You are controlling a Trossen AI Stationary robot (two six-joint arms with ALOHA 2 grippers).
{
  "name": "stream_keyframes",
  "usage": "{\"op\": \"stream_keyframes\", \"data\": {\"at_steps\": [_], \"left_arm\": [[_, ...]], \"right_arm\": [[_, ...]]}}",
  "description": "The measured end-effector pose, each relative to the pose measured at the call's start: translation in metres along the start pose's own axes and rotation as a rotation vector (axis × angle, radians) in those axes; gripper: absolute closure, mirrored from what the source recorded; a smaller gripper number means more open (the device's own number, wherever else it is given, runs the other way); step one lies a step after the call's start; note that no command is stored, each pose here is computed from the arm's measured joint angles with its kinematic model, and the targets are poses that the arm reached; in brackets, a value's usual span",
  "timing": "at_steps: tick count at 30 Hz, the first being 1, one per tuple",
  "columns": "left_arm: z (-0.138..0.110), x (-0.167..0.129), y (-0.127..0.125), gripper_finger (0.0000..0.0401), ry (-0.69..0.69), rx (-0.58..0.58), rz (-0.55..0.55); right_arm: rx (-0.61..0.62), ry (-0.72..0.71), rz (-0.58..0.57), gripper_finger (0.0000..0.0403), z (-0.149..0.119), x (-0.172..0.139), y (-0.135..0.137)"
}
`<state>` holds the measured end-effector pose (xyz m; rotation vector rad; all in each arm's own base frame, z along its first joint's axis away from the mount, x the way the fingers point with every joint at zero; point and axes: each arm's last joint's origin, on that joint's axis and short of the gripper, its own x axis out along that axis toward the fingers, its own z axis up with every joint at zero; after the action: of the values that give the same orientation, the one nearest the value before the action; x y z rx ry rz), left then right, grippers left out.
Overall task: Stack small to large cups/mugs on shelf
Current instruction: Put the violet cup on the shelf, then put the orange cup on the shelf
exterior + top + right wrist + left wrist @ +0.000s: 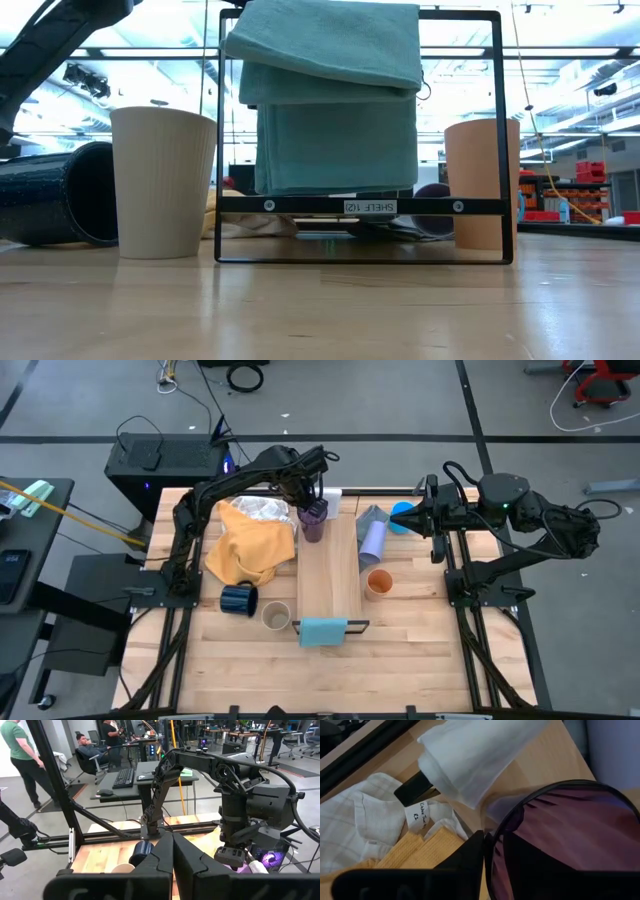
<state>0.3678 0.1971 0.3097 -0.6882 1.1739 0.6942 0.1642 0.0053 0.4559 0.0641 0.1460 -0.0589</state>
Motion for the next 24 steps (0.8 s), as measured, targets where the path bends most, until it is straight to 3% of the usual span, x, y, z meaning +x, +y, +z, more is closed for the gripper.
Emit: {"op": "stream_keyframes", "data": {"at_steps": [17, 24], "left_arm": [[-0.0004, 0.0, -0.0007, 0.0231, 0.012, 0.012, -0.025], [-0.0004, -0.0002, 0.0, 0.0215, 0.014, 0.01, -0.024]], "right_arm": [[0.0, 0.0, 0.0, 0.0394, 0.0, 0.0, 0.0], [0.0, 0.001, 0.0, 0.0394, 0.0, 0.0, 0.0]]}}
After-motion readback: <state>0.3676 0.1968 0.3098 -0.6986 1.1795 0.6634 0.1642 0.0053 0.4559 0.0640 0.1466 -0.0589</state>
